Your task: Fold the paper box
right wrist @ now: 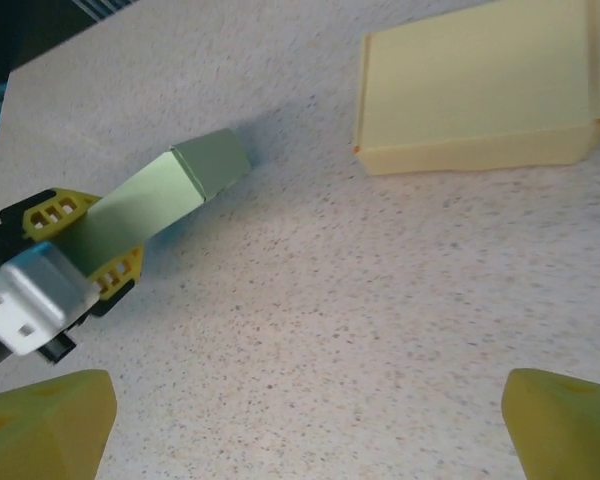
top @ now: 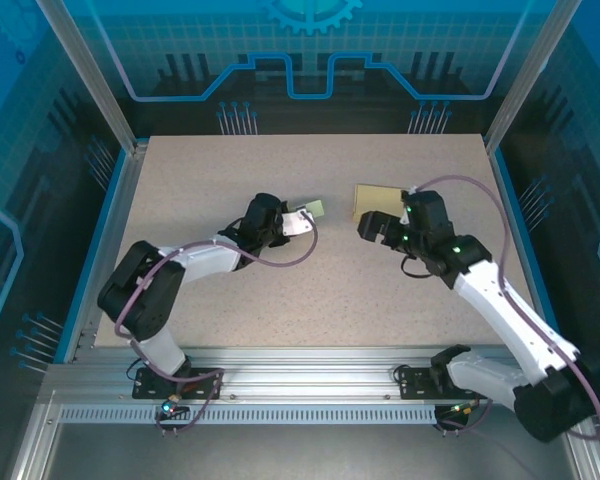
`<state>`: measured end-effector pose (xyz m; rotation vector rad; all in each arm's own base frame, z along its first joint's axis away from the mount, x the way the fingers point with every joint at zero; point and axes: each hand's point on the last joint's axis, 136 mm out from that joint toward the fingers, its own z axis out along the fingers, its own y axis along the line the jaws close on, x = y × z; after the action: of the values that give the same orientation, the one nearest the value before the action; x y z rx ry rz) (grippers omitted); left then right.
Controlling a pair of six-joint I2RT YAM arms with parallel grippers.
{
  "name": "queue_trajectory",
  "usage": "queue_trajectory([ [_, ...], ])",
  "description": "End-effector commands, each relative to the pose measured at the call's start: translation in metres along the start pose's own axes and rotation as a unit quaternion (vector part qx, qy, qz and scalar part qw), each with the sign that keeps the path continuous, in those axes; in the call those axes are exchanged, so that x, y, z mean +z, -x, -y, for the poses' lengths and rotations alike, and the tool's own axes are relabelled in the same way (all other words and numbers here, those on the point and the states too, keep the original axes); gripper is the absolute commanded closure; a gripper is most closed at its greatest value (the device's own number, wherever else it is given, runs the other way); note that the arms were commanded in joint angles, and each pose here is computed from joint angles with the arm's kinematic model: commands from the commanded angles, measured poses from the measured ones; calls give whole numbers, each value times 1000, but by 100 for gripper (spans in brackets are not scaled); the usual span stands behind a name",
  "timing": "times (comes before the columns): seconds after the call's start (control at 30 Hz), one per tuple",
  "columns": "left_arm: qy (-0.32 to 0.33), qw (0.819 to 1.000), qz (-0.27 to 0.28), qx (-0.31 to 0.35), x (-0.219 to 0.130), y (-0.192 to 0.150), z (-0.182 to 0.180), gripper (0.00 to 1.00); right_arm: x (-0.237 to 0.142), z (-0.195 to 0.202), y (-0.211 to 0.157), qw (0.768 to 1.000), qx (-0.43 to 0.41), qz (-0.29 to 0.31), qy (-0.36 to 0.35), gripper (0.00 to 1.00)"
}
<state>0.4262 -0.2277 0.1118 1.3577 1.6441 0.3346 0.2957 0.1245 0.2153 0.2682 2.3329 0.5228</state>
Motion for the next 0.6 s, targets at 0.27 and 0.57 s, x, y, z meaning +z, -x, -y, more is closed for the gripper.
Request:
queue_trajectory([
  [0.27,66,993,40,91,55,11,-9,66,-30,48,-14,996,2,22,-86,0],
  [0.57,68,993,34,86,50,-1,11,20,-33,61,-15,993,-1,23,-119,0],
])
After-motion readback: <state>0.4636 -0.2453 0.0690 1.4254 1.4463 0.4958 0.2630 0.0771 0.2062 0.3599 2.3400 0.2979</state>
